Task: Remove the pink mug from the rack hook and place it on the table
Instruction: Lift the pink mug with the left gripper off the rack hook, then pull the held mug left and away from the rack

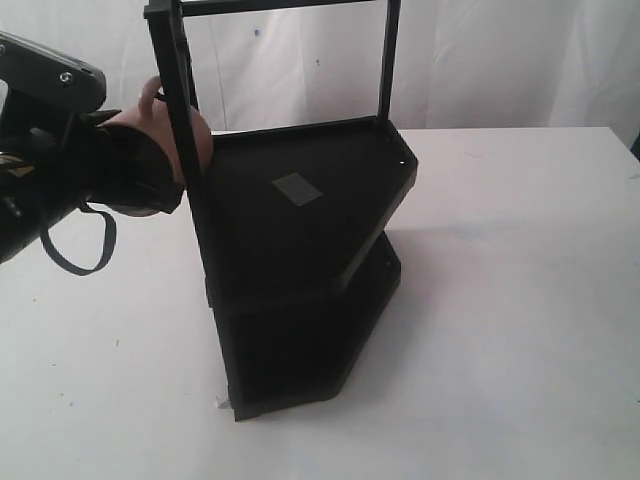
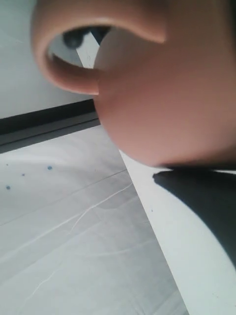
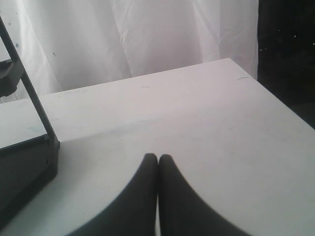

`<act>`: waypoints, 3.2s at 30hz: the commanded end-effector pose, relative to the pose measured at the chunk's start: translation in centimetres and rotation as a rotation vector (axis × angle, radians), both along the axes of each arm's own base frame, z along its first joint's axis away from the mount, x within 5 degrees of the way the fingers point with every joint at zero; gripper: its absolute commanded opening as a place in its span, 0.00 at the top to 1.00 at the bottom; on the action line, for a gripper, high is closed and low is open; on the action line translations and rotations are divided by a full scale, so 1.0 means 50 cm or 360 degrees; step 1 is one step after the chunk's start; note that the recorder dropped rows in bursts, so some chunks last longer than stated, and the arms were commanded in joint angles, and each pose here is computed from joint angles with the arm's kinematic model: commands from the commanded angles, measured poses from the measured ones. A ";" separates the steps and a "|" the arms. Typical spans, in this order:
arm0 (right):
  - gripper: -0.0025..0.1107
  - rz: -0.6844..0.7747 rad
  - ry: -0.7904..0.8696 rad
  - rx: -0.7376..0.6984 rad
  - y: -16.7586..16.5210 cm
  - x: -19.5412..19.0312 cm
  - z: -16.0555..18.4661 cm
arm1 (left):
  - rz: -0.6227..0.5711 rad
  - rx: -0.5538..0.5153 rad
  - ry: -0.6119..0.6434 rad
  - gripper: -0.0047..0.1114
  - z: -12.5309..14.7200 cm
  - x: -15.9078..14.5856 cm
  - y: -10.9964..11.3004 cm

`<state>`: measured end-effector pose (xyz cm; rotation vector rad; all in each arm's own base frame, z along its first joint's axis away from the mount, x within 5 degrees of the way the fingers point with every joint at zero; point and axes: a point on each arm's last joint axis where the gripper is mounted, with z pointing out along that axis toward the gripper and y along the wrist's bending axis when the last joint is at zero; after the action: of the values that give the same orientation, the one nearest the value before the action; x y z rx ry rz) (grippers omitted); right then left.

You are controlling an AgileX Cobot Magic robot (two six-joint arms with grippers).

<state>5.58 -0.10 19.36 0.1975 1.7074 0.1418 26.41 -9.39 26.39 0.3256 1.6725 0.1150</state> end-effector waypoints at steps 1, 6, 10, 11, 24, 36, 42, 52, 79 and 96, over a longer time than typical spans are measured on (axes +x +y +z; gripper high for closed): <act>0.98 -0.0011 -0.0019 -0.0010 -0.001 0.000 -0.001 | -0.0036 -0.0008 0.0021 0.87 0.001 -0.001 -0.006; 0.98 -0.0011 -0.0019 -0.0010 -0.001 0.000 -0.001 | -0.0044 -0.0007 0.0037 0.96 -0.001 -0.002 -0.007; 0.98 -0.0011 -0.0019 -0.0010 -0.001 0.000 -0.001 | -0.0044 -0.0007 0.0037 0.96 -0.001 -0.002 -0.007; 0.98 -0.0011 -0.0019 -0.0010 -0.001 0.000 -0.001 | -0.0045 -0.0001 0.0037 0.96 -0.001 -0.002 -0.007; 0.98 -0.0011 -0.0019 -0.0010 -0.001 0.000 -0.001 | 0.0047 0.0075 -0.0046 0.96 0.015 -0.004 0.007; 0.98 -0.0011 -0.0022 -0.0007 -0.001 0.000 -0.001 | 0.0091 0.0086 -0.0116 0.96 0.029 -0.008 0.014; 0.98 -0.0011 -0.0019 -0.0010 -0.001 0.000 -0.001 | 0.0094 0.0119 -0.0127 0.96 0.030 -0.008 0.015; 0.98 -0.0011 -0.0019 -0.0010 -0.001 0.000 -0.001 | 0.0208 0.0140 -0.0198 0.96 0.041 -0.010 0.029; 0.98 -0.0011 -0.0022 -0.0010 -0.001 0.000 -0.001 | 0.0303 0.0250 0.0284 0.96 0.007 -0.034 0.051; 0.98 -0.0011 -0.0018 -0.0007 -0.001 0.000 -0.001 | 0.0200 0.0253 0.0666 0.96 -0.019 -0.040 0.055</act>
<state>5.58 -0.10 19.36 0.1992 1.7073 0.1433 24.20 -6.74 24.63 0.3513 2.1098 0.3402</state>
